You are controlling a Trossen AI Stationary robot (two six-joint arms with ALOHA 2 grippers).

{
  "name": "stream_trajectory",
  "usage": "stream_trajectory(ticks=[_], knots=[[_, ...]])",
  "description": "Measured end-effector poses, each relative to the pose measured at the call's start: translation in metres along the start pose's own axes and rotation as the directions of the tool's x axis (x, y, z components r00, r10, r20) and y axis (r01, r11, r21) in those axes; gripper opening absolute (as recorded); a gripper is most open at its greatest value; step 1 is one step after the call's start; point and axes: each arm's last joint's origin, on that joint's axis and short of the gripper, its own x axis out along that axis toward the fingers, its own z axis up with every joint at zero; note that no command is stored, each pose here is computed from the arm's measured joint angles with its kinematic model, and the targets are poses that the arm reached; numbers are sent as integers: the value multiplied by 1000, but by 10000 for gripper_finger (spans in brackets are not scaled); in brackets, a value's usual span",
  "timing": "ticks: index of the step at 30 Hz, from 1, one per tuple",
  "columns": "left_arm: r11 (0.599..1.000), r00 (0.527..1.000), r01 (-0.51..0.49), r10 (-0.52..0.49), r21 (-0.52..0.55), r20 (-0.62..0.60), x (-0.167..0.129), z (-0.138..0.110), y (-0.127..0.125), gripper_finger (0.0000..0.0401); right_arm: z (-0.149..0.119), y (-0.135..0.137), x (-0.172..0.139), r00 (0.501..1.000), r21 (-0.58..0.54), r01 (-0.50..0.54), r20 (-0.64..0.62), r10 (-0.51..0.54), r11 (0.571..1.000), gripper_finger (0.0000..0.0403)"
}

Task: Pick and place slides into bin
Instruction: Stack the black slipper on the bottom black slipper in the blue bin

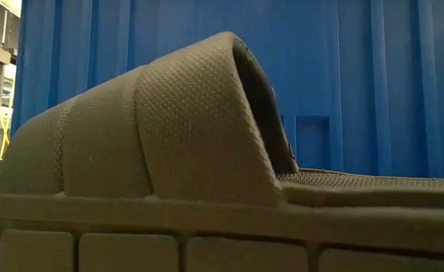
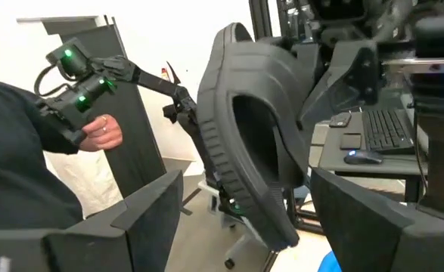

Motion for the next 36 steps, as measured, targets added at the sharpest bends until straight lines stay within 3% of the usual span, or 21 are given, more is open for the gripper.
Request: stream_trajectory(ticks=[12,23,27,36], knots=[[1000,1000,-2,2,-2,9,2,3,27,3,0,-3,7,1000,-39,-7,26,8,999,275],[1000,999,-9,8,13,53,2,8,30,2,-1,-7,9,996,-90,80,37,-77,993,266],[1000,998,-11,10,13,56,2,8,30,3,-2,-8,11,996,-103,82,34,-79,991,229],[1000,998,-14,13,8,56,2,8,30,4,-3,-15,10,997,-105,81,24,-79,991,99]])
